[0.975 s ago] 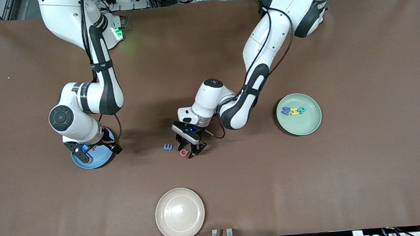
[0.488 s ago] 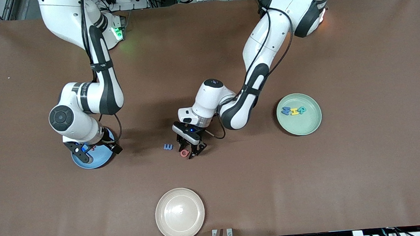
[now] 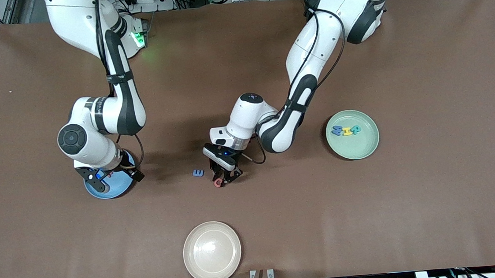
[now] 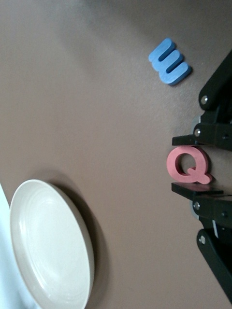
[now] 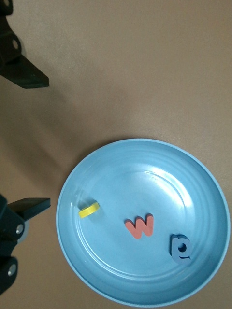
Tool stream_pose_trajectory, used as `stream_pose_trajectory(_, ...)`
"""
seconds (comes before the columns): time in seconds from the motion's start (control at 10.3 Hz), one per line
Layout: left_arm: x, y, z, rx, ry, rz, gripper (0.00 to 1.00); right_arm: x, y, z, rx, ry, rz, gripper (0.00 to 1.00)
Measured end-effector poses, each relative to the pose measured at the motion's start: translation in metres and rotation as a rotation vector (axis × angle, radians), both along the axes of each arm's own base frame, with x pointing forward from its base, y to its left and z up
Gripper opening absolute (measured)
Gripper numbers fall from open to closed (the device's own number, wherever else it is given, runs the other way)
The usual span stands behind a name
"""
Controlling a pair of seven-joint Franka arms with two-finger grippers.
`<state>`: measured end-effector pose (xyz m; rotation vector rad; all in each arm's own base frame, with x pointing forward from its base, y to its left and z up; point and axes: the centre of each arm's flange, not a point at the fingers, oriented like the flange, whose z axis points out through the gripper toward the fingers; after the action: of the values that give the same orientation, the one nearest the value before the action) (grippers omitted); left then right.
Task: Sort upper and lower case letters into plates
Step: 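Lower the left gripper onto the pink Q and grasp it, then carry the Q to the green plate while the right gripper reaches the m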
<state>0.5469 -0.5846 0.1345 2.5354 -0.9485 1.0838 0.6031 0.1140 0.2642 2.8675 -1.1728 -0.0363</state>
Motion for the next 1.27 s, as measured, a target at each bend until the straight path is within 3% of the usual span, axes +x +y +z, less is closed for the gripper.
stream_pose_trajectory(0.29, 0.015, 0.007, 0.027, 0.073, 0.0, 0.068, 0.34, 0.002, 0.002, 0.003, 0.001, -0.006, -0.003, 1.0)
stream_pose_trajectory(0.49, 0.01, 0.009, 0.048, 0.145, 0.075, 0.115, 0.34, 0.004, 0.014, 0.006, 0.009, -0.015, -0.012, 1.0)
stream_pose_trajectory(0.78, 0.012, 0.05, 0.104, 0.241, 0.337, 0.234, 0.34, 0.008, 0.042, 0.009, 0.027, -0.029, -0.078, 1.0)
stream_pose_trajectory(1.07, 0.023, 0.144, 0.172, 0.297, 0.605, 0.327, 0.34, 0.008, 0.072, 0.006, 0.052, -0.027, -0.234, 1.0)
stream_pose_trajectory(1.27, 0.028, 0.221, 0.199, 0.342, 0.731, 0.361, 0.34, 0.008, 0.11, -0.005, 0.057, -0.022, -0.324, 1.0)
